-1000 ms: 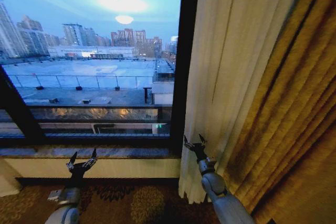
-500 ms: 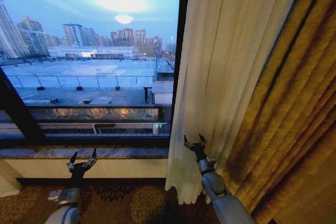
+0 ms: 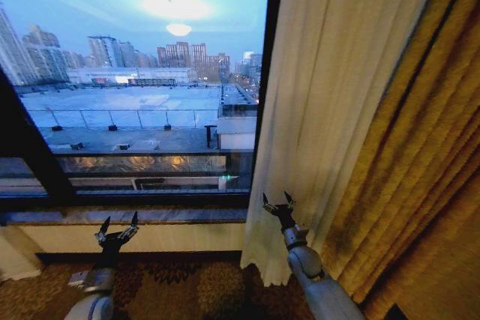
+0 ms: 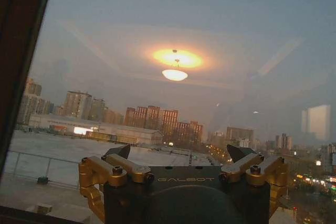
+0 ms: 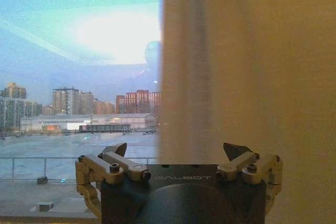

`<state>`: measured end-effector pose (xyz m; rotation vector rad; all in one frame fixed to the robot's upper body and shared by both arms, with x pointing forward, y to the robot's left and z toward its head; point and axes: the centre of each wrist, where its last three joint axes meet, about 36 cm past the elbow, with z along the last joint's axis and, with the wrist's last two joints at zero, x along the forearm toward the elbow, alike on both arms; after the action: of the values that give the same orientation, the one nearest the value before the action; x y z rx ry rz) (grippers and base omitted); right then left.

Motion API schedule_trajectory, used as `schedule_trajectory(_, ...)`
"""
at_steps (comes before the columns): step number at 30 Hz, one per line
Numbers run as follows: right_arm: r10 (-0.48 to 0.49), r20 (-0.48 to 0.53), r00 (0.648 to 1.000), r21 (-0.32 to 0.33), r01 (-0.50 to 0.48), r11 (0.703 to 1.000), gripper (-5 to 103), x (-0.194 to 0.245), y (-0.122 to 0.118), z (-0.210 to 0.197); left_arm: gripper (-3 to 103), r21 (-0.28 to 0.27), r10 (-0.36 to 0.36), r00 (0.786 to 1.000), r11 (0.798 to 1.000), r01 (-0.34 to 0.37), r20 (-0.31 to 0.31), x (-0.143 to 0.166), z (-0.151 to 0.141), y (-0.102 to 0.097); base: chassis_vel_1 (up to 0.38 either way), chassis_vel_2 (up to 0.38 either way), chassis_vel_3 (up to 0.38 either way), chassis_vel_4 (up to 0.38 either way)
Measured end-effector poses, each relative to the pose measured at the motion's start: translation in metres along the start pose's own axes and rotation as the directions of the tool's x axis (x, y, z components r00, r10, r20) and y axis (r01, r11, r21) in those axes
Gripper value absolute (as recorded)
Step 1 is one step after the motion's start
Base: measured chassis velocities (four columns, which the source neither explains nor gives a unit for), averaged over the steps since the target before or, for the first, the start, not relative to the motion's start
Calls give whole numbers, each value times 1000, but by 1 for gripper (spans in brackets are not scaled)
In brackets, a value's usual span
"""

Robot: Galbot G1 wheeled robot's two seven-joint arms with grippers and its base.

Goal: Open the curtains by pulling them apart, changing their state from closed to fully open.

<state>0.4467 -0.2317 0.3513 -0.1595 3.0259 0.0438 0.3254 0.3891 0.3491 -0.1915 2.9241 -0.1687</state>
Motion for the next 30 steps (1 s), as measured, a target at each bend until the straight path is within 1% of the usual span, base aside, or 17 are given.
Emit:
schedule_trajectory(7,0,0,1000,0,0,1000,100,0,0,0,100,0,0,1000,1000,0,0,0,0,0,317,309,-310,-296)
schedule_trajectory(30,0,0,1000,-1,0,1000,100,0,0,0,100,0,0,1000,1000,0,0,0,0,0,351,356,-359,-353)
